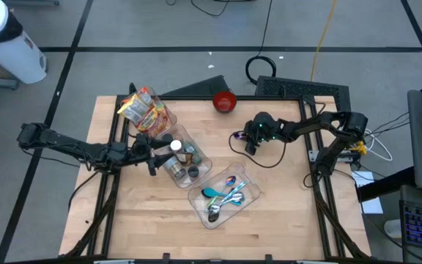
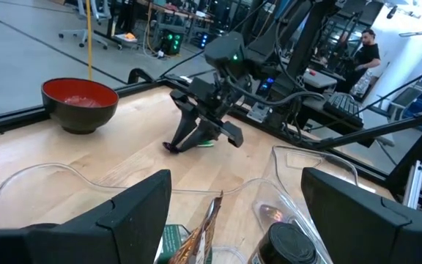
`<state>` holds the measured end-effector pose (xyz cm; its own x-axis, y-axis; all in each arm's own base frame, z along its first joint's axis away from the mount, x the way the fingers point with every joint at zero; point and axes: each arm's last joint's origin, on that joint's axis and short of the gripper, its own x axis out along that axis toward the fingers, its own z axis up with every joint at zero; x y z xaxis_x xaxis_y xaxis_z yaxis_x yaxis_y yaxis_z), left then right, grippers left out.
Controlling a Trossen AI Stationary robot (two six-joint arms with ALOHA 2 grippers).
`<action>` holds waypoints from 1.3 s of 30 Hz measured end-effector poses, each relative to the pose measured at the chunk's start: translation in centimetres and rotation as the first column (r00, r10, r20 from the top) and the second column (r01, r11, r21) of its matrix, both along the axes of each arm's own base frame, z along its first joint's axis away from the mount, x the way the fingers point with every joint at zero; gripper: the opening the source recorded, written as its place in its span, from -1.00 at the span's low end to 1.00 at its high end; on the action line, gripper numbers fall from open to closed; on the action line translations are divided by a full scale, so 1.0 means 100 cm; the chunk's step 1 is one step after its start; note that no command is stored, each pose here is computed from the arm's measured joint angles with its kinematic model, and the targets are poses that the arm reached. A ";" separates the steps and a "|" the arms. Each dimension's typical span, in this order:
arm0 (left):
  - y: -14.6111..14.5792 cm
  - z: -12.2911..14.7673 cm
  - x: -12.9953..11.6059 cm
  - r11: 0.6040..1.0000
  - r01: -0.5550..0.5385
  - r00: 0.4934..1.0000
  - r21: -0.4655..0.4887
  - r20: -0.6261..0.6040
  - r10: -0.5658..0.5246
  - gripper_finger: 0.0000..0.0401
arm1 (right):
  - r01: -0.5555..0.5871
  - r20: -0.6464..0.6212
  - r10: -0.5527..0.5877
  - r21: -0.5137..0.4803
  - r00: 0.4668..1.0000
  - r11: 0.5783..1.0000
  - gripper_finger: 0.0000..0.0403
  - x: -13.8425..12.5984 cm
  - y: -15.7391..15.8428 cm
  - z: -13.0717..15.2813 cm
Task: Pick & Place Food Item
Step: Put the green spoon into the bottom transparent bin
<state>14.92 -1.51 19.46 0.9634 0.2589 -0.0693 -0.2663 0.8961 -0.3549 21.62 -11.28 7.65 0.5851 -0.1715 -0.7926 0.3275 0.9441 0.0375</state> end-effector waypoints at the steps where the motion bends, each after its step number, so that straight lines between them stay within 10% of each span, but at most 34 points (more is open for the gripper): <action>1: 0.000 0.000 0.000 1.000 0.000 1.000 0.000 0.000 0.000 0.56 | 0.006 -0.018 -0.006 0.001 1.000 1.000 -0.61 -0.001 0.000 -0.001; 15: 0.000 0.000 0.000 1.000 0.000 1.000 0.000 0.000 0.000 0.56 | 0.019 -0.039 -0.019 0.008 0.999 1.000 -0.99 -0.003 0.001 -0.003; 39: 0.000 0.000 0.000 1.000 0.000 1.000 0.000 0.001 0.000 0.56 | -0.131 0.446 0.168 -0.111 0.879 0.985 -1.00 0.013 0.022 0.085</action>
<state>14.92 -1.50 19.47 0.9635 0.2588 -0.0686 -0.2660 0.8961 -0.3553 22.90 -9.06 16.11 0.9001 -0.1016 -0.4237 0.1466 0.9864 0.0748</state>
